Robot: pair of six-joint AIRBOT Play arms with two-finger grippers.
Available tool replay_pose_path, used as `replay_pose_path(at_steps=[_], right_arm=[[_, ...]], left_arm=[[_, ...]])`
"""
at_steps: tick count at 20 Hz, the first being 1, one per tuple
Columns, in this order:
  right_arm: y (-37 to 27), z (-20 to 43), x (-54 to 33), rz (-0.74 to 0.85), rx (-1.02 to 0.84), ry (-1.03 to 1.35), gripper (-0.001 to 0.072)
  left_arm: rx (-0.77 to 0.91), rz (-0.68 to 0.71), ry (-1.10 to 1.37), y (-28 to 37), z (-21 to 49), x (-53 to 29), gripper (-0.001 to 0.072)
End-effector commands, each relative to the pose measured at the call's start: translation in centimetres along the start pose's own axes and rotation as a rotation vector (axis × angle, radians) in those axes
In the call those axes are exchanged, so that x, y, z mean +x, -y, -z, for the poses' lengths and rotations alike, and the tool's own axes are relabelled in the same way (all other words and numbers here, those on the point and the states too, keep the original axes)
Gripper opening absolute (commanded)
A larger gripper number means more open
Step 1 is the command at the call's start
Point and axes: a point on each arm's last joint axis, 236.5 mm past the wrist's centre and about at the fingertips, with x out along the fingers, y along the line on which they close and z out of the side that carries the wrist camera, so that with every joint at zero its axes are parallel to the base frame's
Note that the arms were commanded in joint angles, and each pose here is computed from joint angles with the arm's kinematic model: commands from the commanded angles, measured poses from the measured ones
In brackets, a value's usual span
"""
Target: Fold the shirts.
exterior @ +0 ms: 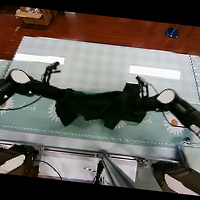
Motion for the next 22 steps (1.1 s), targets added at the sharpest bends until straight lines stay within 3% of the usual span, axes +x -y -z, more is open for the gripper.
replay_pose_path(at_steps=[1,6,14,18,22], right_arm=[[-4.3,-3.1,-7.1,-0.061,-0.124,0.13,0.0028],[-9.6,-6.6,-24.3,-0.011,-0.287,0.508,0.0027],[-19.9,-4.6,-40.9,-0.015,-0.464,0.884,0.0026],[-22.7,-0.8,-42.2,-0.053,-0.503,0.839,0.0026],[-18.3,2.6,-38.2,0.065,-0.429,0.558,0.0026]], left_arm=[[0.09,0.009,0.092,2.2,-3.5,-4.7,0.0033],[0.348,-0.076,0.359,9.0,-9.0,-19.4,0.0032],[0.594,-0.095,0.654,24.7,-6.3,-36.1,0.0033],[0.574,-0.038,0.604,27.8,-1.7,-37.3,0.0033],[0.453,-0.023,0.408,25.7,1.5,-34.5,0.0033]])
